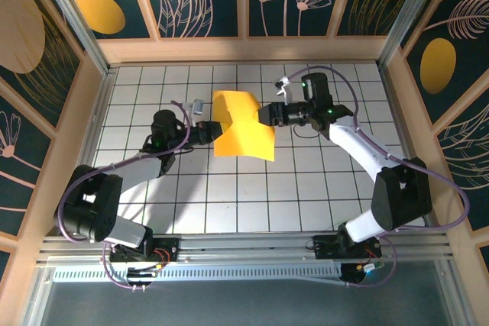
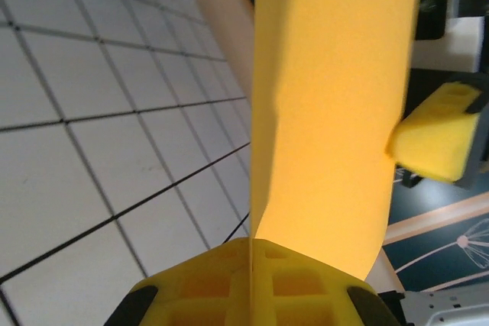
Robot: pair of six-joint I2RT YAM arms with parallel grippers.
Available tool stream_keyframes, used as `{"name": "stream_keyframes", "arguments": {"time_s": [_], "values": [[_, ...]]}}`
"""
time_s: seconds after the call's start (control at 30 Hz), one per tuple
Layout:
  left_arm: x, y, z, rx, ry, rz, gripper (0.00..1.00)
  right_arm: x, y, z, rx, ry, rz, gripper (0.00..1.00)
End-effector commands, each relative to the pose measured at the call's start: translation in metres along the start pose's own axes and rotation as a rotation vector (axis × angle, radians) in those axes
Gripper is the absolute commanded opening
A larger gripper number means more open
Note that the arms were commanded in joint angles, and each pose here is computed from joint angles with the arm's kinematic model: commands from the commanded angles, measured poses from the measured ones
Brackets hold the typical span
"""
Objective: Fold a paper plane with a square sheet of paper (fold left side to right side)
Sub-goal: Place a square sheet of paper at the center of the table.
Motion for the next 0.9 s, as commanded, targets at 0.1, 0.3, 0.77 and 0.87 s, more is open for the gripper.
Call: {"name": "stream_keyframes", "arguments": {"time_s": [0.1,0.3,0.77,0.87], "values": [[0.012,0.032,0.048,-0.199,-0.170,0.111,0.00,0.004,0.008,-0.068,0.122,0.308,-0.038,0.50],[0.017,0.062,0.090,-0.292,-0.359,0.217,0.00,0.018,0.023,-0.104,0.234,0.394,-0.057,0.37],[0.016,0.069,0.105,-0.297,-0.461,0.272,0.10,0.071,0.063,-0.151,0.326,0.460,0.078,0.00],[0.018,0.065,0.101,-0.290,-0.443,0.267,0.20,0.075,0.069,-0.158,0.342,0.481,0.100,0.00]]}}
Point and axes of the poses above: each hand's point on the last joint's axis, 136 mm out from that joint toward the fingers, its own x axis out along the fingers, its own z axis along the line the jaws close on, y = z × x, the point moved 6 cm from there along -x, back along the fingers, and after that the axes turned 9 degrees about x, right-handed, at the moved point
